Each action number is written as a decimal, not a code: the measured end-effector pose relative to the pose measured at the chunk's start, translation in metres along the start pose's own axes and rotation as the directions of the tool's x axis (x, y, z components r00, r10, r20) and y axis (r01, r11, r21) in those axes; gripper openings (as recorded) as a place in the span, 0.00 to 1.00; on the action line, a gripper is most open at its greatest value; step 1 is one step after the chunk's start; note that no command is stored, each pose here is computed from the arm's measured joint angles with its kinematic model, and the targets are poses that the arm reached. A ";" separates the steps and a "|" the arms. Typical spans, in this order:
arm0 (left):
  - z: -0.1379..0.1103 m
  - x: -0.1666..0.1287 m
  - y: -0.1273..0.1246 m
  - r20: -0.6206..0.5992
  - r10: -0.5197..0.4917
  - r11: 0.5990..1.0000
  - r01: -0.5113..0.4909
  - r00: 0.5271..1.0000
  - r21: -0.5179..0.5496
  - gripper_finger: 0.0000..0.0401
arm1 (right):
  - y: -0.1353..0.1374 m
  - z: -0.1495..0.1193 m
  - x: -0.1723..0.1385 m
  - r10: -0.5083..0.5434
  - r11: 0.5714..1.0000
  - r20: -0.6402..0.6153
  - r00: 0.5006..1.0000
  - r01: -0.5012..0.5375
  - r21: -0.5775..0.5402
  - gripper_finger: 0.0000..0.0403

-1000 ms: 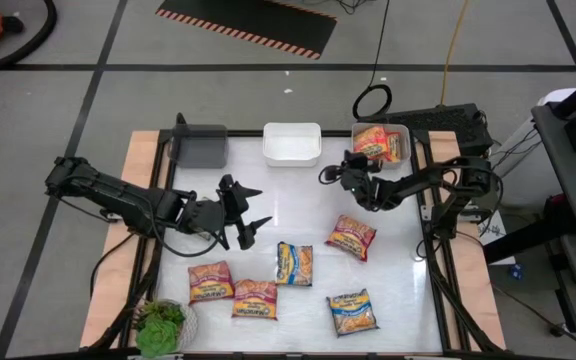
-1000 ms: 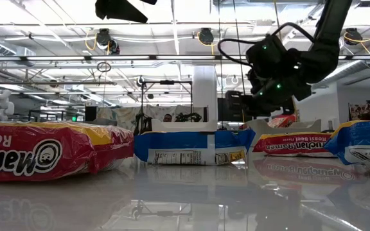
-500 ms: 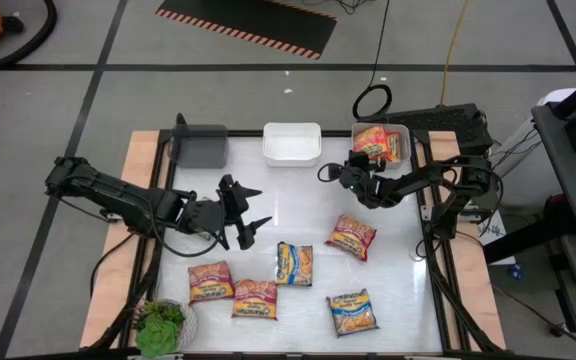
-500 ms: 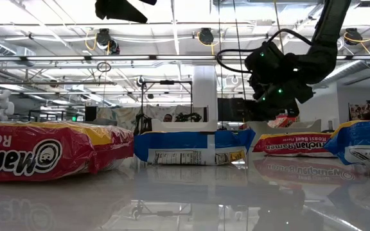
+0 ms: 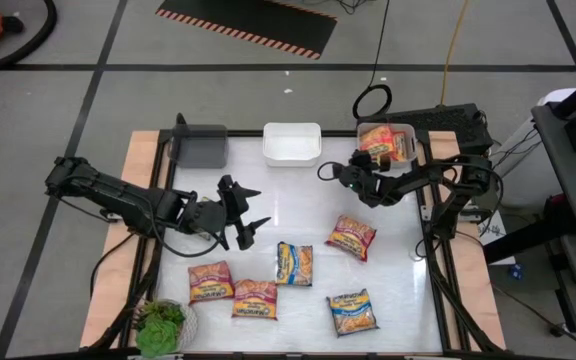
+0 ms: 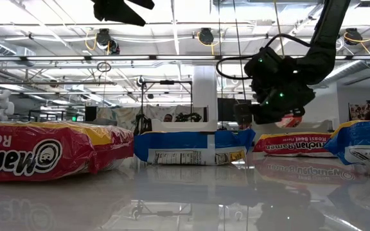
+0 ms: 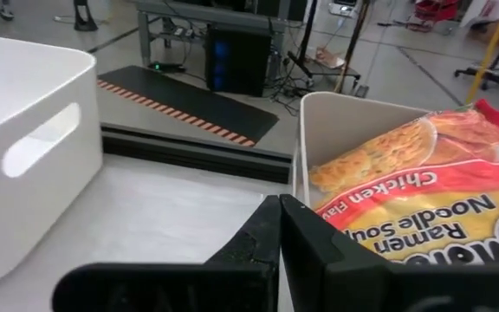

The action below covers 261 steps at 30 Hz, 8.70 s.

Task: Sort Maruchan noodles
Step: Adjust the gray bin on the table, then put the top red noodle pack into the white bin

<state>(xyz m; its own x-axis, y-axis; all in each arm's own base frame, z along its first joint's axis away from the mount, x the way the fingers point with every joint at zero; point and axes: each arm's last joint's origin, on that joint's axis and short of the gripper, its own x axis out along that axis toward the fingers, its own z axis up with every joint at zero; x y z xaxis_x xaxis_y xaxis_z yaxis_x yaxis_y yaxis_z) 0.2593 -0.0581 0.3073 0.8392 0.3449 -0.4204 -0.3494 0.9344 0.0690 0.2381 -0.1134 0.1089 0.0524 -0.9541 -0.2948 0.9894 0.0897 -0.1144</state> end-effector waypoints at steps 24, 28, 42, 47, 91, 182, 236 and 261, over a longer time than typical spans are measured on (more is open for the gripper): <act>-0.002 -0.003 -0.007 -0.021 -0.095 0.995 0.095 0.995 0.011 0.88 | 0.005 0.044 -0.065 0.519 0.828 -0.038 0.854 -0.513 -0.226 0.01; -0.002 -0.004 -0.009 -0.033 -0.172 0.985 0.172 0.985 0.007 0.88 | -0.006 0.049 -0.091 0.717 0.635 -0.193 0.670 -0.742 -0.213 0.01; -0.013 0.010 -0.023 -0.089 -0.178 0.983 0.182 0.980 0.035 0.88 | -0.022 0.036 -0.170 0.870 0.287 -0.344 0.353 -0.930 -0.228 0.01; -0.025 0.019 -0.037 -0.140 -0.186 0.976 0.199 0.973 0.085 0.88 | -0.026 0.032 -0.180 0.839 0.323 -0.408 0.359 -0.933 -0.156 0.01; -0.034 0.012 -0.057 -0.166 -0.253 0.938 0.284 0.953 0.199 0.88 | -0.078 -0.022 -0.168 0.404 0.804 -0.786 0.467 -0.591 0.062 0.35; -0.022 0.030 -0.034 -0.098 -0.132 0.987 0.140 0.986 0.078 0.88 | -0.067 0.006 -0.164 0.991 0.098 -0.109 0.079 -0.977 0.187 0.00; -0.022 0.042 -0.050 -0.132 -0.527 0.850 0.521 0.840 -0.079 0.88 | 0.069 0.099 -0.260 0.960 0.022 -0.273 0.063 -0.989 -0.149 0.00; -0.034 0.060 -0.043 -0.220 -0.474 0.880 0.467 0.853 -0.083 0.43 | 0.070 0.101 -0.259 0.967 0.033 -0.236 0.092 -0.970 -0.242 0.00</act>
<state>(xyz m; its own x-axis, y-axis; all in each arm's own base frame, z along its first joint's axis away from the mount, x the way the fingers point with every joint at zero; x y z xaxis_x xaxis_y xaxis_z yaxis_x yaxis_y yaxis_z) 0.3105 -0.0804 0.2483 0.7897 -0.1680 -0.5901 0.0503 0.9763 -0.2105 0.3076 0.1116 0.2734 0.9298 0.0664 -0.3619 -0.0507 0.9973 0.0527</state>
